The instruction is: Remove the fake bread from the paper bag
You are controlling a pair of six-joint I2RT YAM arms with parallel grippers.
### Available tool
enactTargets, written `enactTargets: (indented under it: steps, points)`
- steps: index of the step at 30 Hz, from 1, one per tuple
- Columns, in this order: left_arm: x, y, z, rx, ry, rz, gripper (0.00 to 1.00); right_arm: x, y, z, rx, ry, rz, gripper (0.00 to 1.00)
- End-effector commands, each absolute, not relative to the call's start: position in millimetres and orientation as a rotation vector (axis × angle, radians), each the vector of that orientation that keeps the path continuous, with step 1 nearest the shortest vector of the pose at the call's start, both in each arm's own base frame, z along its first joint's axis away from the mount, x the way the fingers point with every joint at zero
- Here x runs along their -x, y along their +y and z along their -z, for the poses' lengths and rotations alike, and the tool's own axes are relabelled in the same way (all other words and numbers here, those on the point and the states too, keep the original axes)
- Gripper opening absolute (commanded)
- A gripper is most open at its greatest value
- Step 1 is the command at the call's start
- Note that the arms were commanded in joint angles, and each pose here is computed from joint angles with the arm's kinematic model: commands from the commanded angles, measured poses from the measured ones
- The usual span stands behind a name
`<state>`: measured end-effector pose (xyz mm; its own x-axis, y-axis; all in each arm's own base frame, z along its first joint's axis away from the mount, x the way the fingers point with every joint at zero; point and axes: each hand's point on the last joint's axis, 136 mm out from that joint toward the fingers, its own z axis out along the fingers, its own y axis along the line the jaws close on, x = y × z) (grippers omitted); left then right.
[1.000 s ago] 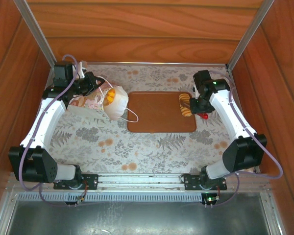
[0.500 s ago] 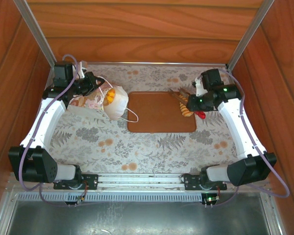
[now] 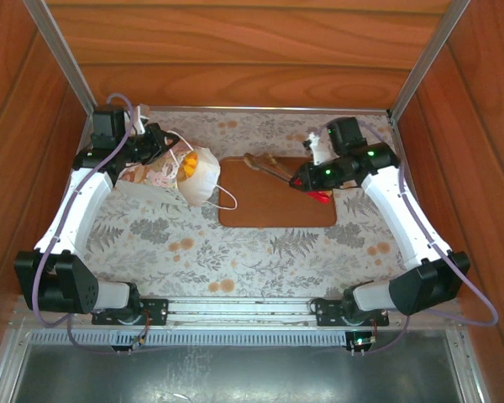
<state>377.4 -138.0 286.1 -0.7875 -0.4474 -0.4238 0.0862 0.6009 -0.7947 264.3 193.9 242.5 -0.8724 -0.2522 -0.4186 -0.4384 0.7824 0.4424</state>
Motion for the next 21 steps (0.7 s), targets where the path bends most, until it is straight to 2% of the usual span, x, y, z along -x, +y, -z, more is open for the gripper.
enactTargets:
  steps: [1, 14, 21]
  points:
    - [-375.9, -139.1, -298.7, 0.256, 2.178, 1.143, 0.00, -254.7, 224.9, -238.4, 0.682, 2.602, -0.857, 0.42]
    - [-376.6, -139.1, -298.3, 0.265, 2.180, 1.146, 0.00, -259.2, 292.6, -228.1, 0.716, 2.563, -1.078, 0.41]
    - [-376.4, -138.4, -298.8, 0.272, 2.178, 1.145, 0.00, -265.8, 289.7, -212.7, 0.711, 2.606, -0.957, 0.41]
